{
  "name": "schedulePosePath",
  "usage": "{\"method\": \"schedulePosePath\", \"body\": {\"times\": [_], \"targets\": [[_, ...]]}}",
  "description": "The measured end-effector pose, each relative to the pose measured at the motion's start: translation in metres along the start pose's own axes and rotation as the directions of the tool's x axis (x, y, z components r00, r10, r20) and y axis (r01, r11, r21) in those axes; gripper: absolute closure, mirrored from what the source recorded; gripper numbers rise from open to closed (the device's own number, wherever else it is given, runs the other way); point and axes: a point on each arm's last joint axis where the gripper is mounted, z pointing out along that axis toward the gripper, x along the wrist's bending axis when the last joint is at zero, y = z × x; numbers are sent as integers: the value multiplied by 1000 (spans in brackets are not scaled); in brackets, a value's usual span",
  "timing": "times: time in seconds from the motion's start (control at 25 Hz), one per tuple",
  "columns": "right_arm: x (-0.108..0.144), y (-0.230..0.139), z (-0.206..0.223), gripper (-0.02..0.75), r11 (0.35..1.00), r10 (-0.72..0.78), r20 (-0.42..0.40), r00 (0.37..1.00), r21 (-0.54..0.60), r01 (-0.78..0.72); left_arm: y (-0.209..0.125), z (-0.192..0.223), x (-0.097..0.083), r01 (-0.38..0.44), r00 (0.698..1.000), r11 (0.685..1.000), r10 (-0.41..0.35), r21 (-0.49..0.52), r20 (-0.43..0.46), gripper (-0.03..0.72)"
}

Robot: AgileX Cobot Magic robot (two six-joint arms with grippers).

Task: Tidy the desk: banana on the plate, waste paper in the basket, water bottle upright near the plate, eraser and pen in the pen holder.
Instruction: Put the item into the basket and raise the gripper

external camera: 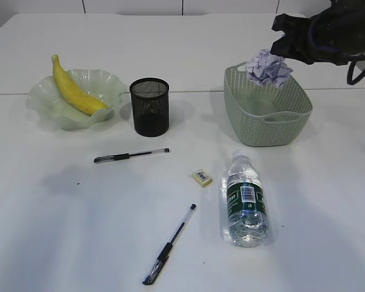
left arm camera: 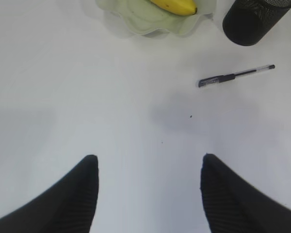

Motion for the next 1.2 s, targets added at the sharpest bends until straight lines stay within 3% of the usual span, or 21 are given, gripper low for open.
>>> {"method": "schedulePosePath", "body": {"times": [0.32, 0.64, 0.76, 1.0, 1.2], "targets": [[-20, -3, 38, 734, 992, -124, 57, 991, 26, 122, 0, 0, 0, 0, 1000, 1000, 0, 0, 0, 225], [-27, -5, 39, 721, 955, -297, 113, 948, 62, 292, 0, 0, 0, 0, 1000, 1000, 0, 0, 0, 233], [-27, -5, 39, 653, 952, -306, 114, 945, 64, 300, 0, 0, 0, 0, 1000, 1000, 0, 0, 0, 234], [-27, -4, 39, 374, 952, -306, 115, 945, 62, 301, 0, 0, 0, 4, 1000, 1000, -4, 0, 4, 234], [-25, -4, 37, 328, 951, -307, 103, 946, 65, 302, 0, 0, -1, 5, 1000, 1000, -5, -1, 6, 234]]}}
